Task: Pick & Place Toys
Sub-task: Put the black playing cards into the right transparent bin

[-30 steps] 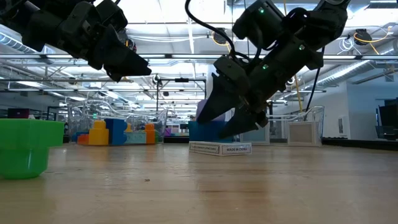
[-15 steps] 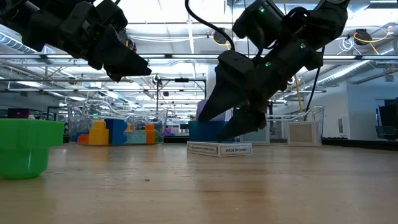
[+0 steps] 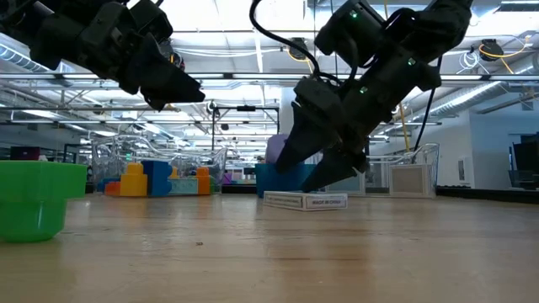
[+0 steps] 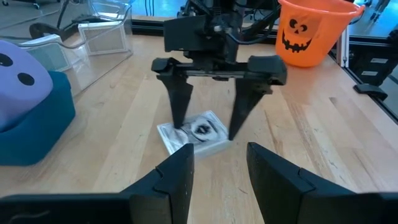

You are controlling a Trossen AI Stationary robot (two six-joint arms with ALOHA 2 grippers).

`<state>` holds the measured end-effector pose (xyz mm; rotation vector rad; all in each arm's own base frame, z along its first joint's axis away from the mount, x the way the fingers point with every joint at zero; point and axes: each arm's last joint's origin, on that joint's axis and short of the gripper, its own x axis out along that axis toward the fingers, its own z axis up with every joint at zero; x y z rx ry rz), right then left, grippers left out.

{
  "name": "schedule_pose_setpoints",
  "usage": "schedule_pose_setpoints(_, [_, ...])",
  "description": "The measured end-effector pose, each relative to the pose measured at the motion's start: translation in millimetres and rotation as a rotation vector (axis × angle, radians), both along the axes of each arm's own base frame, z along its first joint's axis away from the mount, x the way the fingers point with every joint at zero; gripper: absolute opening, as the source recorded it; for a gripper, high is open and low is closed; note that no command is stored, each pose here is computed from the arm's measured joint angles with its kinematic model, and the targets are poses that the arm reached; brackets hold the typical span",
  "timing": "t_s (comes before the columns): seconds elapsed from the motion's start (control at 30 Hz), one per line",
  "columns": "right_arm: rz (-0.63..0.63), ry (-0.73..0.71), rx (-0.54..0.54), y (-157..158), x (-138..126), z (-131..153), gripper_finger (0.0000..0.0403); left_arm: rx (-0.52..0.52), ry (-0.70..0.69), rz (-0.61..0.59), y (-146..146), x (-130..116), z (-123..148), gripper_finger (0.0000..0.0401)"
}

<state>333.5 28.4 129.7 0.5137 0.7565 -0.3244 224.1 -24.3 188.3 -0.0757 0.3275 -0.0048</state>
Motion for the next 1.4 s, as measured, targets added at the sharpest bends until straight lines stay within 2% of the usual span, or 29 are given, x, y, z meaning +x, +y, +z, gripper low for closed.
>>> schedule_pose_setpoints(0.23, [-0.003, 0.006, -0.035, -1.2, -0.5, -0.8, 0.0396, -0.039, 0.002, -0.015, -0.9, 0.0, 0.0, 0.0152])
schedule_pose_setpoints(0.43, [0.012, -0.066, -0.034, -0.7, 2.6, 7.3, 0.0396, -0.039, 0.002, -0.015, -0.8, 0.0, -0.1, 0.0152])
schedule_pose_setpoints(0.67, [-0.129, -0.052, -0.099, 0.9, -3.3, 12.8, 0.0396, -0.036, 0.003, -0.016, -0.8, 0.0, -0.2, 0.0152])
schedule_pose_setpoints(1.0, [-0.192, -0.057, -0.169, 13.4, -7.0, 12.5, 0.0396, -0.035, 0.002, -0.017, -0.8, 0.0, -0.1, 0.0152])
schedule_pose_setpoints(1.4, [-0.229, -0.031, -0.139, 17.3, -7.4, 2.7, 0.0396, -0.030, 0.002, -0.009, -0.5, 0.0, -0.1, 0.0152])
